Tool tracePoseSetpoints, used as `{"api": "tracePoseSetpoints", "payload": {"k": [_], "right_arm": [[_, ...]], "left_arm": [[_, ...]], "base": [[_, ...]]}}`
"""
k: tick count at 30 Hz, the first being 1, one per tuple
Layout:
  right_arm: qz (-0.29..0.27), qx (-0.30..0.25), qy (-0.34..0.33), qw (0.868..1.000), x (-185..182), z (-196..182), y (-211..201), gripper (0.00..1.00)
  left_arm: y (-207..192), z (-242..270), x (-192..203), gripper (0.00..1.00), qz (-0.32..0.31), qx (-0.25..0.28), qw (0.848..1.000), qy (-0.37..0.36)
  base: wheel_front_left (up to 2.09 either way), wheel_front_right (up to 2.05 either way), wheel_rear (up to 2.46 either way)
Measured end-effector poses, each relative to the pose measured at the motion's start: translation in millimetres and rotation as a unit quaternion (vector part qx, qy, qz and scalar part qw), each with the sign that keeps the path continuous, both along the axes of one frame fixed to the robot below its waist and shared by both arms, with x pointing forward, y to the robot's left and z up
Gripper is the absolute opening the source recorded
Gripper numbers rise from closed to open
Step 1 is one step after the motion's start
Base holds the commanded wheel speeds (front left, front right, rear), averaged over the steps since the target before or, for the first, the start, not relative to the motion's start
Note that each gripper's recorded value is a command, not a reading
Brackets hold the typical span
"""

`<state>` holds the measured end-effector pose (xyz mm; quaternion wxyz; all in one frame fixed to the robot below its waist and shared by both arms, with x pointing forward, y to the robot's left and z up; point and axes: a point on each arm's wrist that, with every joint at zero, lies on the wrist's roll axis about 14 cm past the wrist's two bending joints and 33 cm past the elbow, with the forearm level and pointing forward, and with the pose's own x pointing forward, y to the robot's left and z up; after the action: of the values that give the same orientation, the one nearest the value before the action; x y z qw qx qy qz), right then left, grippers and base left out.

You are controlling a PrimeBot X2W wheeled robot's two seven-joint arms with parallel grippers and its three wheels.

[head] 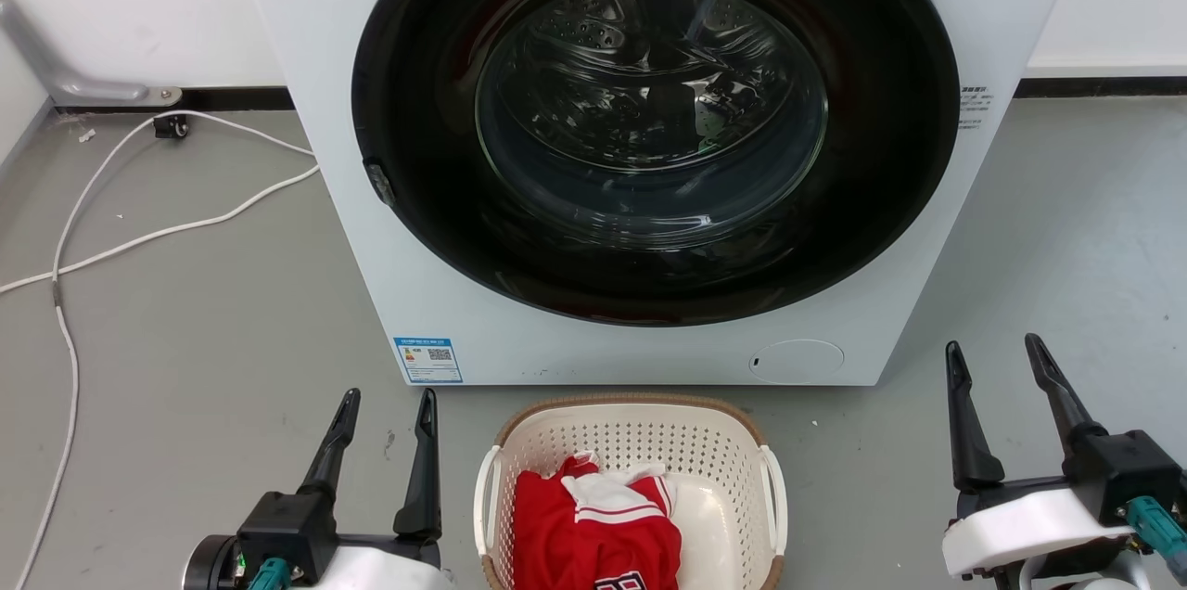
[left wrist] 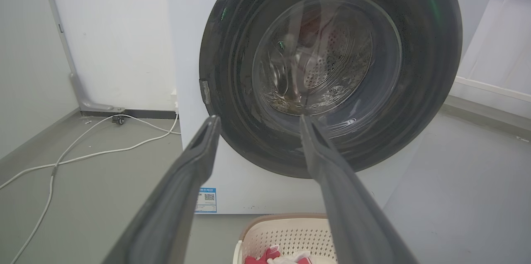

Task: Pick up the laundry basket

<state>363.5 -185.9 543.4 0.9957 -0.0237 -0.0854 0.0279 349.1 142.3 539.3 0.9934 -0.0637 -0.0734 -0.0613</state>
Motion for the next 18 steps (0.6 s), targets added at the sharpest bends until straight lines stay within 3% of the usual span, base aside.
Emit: {"api": "tracePoseSetpoints", "payload": {"k": [6, 10, 18], "right_arm": [[0.000, -0.021, -0.001, 1.000, -1, -2, 0, 1.00], [0.000, -0.035, -0.002, 0.999, -2, -2, 0, 1.00], [0.006, -0.039, -0.003, 0.999, -2, -4, 4, 1.00]], "left_arm": [[-2, -1, -1, 1.00, -0.008, 0.024, 1.000, -0.008], [-10, -3, -3, 1.00, -0.022, 0.068, 0.997, -0.015], [-8, 2, -5, 1.00, -0.013, 0.074, 0.997, -0.028]], "base": [[0.00, 0.00, 0.00], [0.00, 0.00, 0.00], [0.00, 0.00, 0.00]]}}
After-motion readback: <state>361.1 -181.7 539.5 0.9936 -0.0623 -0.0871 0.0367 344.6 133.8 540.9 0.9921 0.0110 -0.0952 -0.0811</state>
